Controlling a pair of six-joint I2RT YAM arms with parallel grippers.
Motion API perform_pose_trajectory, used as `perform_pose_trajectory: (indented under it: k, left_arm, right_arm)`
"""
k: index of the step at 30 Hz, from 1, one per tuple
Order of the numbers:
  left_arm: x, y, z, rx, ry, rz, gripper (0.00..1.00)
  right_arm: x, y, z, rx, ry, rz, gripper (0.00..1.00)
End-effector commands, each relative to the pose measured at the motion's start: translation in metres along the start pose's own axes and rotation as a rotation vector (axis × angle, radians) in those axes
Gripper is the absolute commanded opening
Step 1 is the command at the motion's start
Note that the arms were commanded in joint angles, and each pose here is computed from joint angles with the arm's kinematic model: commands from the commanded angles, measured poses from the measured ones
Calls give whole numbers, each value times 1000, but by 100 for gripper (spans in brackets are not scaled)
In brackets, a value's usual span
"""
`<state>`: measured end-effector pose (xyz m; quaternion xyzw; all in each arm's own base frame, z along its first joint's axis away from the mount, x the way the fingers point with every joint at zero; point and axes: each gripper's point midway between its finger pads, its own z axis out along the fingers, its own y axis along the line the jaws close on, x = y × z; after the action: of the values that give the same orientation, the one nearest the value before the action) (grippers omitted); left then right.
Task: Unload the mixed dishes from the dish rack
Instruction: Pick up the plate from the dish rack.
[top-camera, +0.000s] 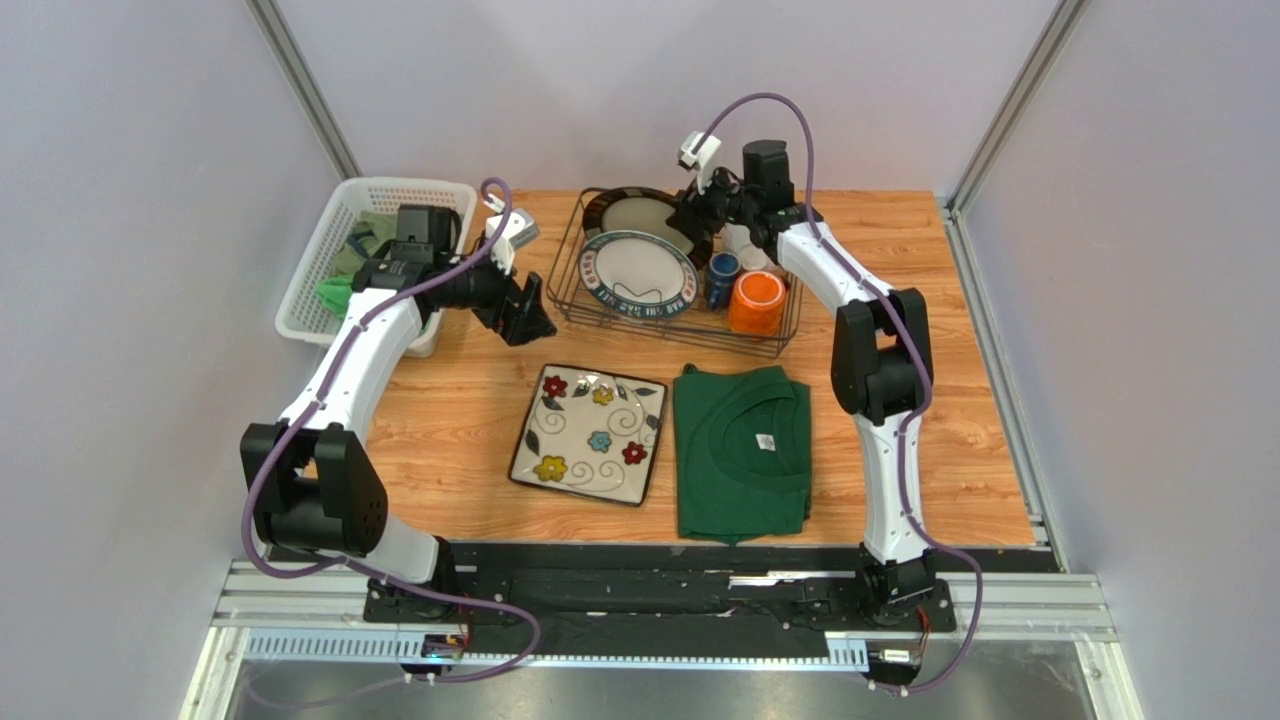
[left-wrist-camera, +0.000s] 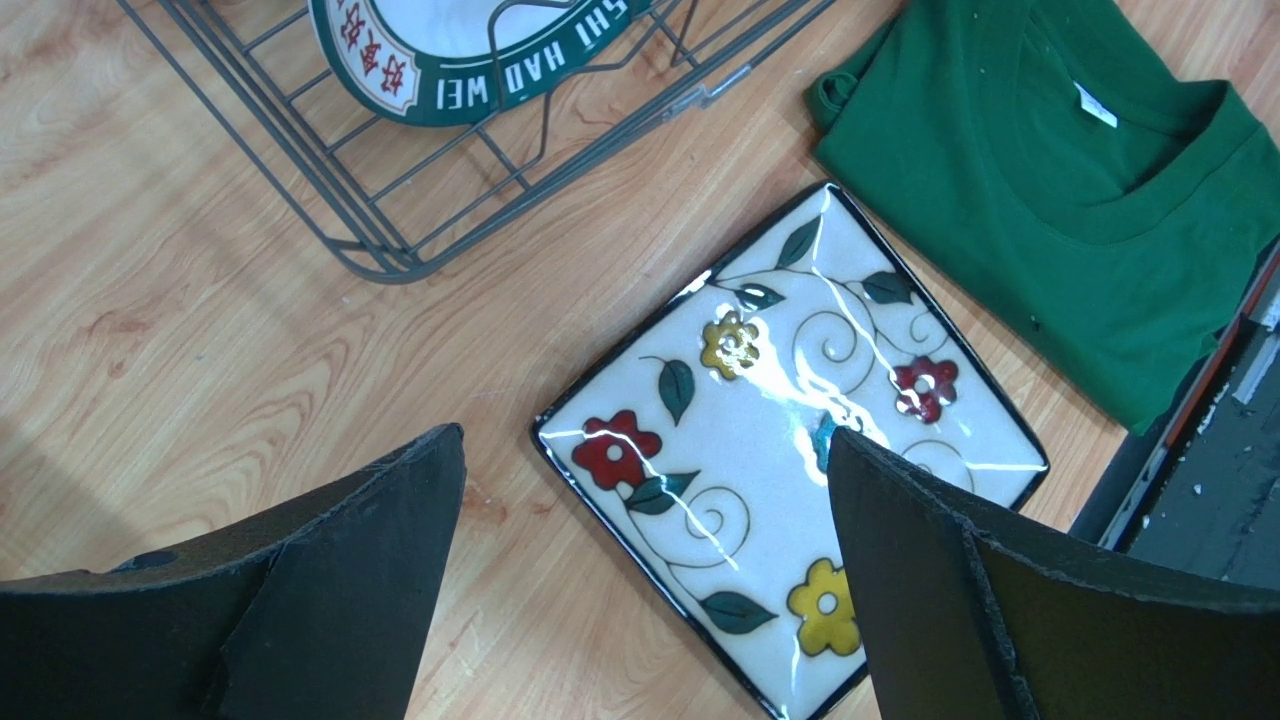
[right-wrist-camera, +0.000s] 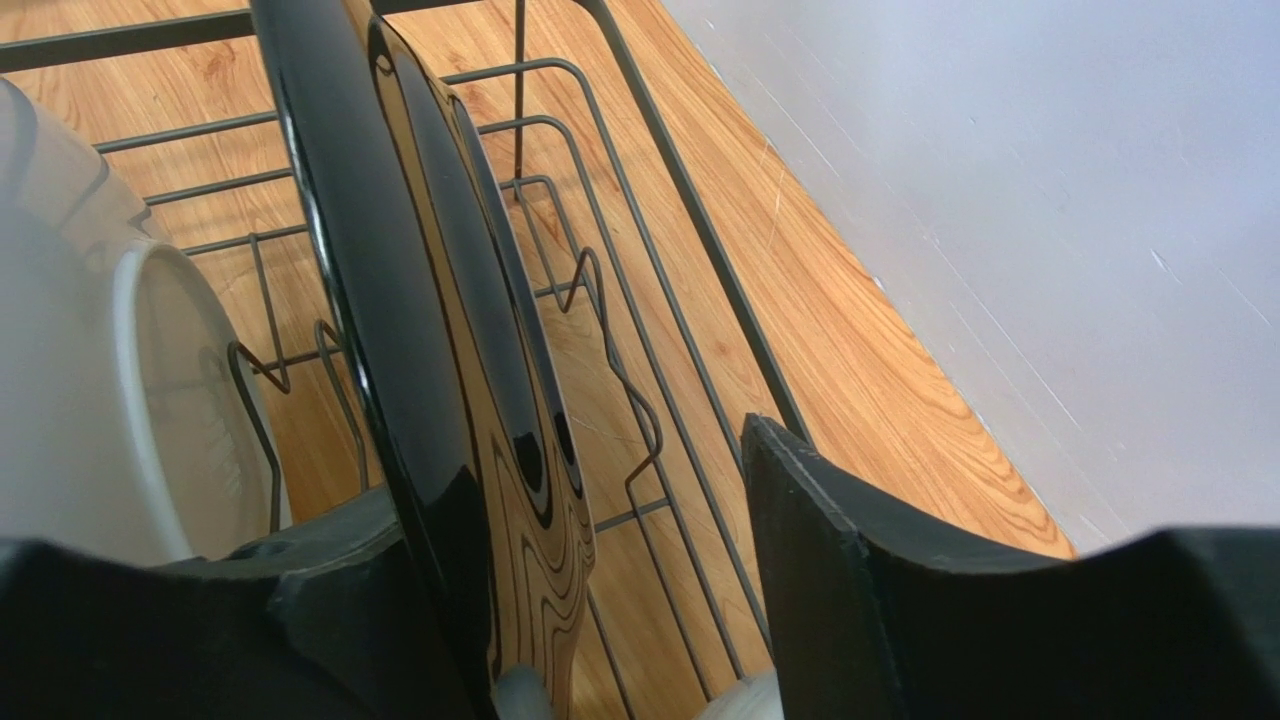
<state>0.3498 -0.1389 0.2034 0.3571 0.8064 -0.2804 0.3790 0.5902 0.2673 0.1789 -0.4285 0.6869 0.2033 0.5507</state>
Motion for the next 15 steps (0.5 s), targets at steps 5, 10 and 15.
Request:
perform_pose_trajectory:
  k: [5, 10, 15]
  left_arm:
    - [-15, -1, -1, 20, -39, 63, 98]
    - [-11, -2, 1, 24, -34, 62, 98]
    - [-13, -5, -2, 27, -42, 71, 98]
  right_arm:
    - [-15, 5, 5, -19, -28, -37, 49]
    - [-18, 8, 3, -22, -23, -39, 36]
    - [-21, 10, -4, -13, -17, -47, 28]
